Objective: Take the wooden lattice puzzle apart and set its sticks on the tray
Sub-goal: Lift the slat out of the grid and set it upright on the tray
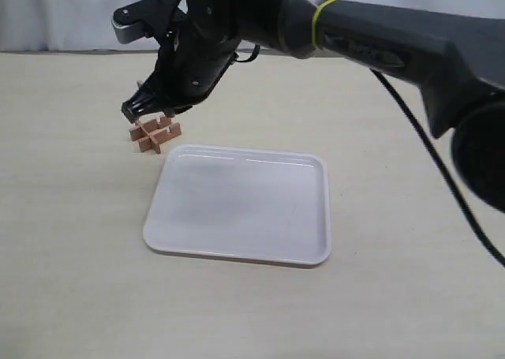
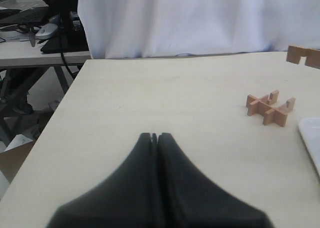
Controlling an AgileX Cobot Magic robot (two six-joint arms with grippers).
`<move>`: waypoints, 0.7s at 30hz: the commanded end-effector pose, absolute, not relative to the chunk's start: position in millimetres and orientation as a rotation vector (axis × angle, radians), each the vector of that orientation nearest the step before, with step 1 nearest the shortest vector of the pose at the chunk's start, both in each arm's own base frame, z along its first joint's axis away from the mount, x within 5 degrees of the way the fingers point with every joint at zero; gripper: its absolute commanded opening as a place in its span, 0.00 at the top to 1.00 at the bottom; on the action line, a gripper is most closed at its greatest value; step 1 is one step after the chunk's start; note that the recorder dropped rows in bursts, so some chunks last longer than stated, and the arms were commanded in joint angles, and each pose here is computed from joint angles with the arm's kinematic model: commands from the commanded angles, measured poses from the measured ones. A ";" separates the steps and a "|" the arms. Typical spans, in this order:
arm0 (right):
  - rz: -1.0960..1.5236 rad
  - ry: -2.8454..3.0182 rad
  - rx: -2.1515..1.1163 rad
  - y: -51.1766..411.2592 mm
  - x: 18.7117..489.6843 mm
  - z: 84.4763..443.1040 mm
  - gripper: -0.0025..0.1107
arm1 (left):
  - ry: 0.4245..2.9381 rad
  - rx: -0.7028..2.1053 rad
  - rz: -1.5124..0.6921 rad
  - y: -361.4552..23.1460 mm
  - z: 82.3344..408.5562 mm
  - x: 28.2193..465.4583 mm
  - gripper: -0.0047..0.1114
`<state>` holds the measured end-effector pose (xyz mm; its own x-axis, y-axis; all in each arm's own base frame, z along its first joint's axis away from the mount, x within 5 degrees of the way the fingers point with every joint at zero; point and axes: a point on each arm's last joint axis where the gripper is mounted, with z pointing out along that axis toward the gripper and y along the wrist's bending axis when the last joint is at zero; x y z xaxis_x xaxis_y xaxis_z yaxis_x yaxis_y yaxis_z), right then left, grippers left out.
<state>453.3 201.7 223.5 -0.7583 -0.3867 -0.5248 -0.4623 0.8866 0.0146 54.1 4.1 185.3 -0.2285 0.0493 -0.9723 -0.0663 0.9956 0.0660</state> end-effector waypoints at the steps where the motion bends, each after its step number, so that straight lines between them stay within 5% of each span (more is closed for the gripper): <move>1: 0.167 2.511 -0.619 174.1 425.0 226.6 0.94 | 1.790 -0.013 0.109 4.2 185.6 54.2 0.96; 10: 0.086 2.567 -0.504 94.3 363.1 195.9 0.94 | 1.790 -0.013 0.109 4.2 185.6 54.2 0.96; 21: 0.079 2.580 -0.424 81.5 339.0 150.8 0.94 | 1.790 -0.013 0.109 4.2 185.6 54.2 0.96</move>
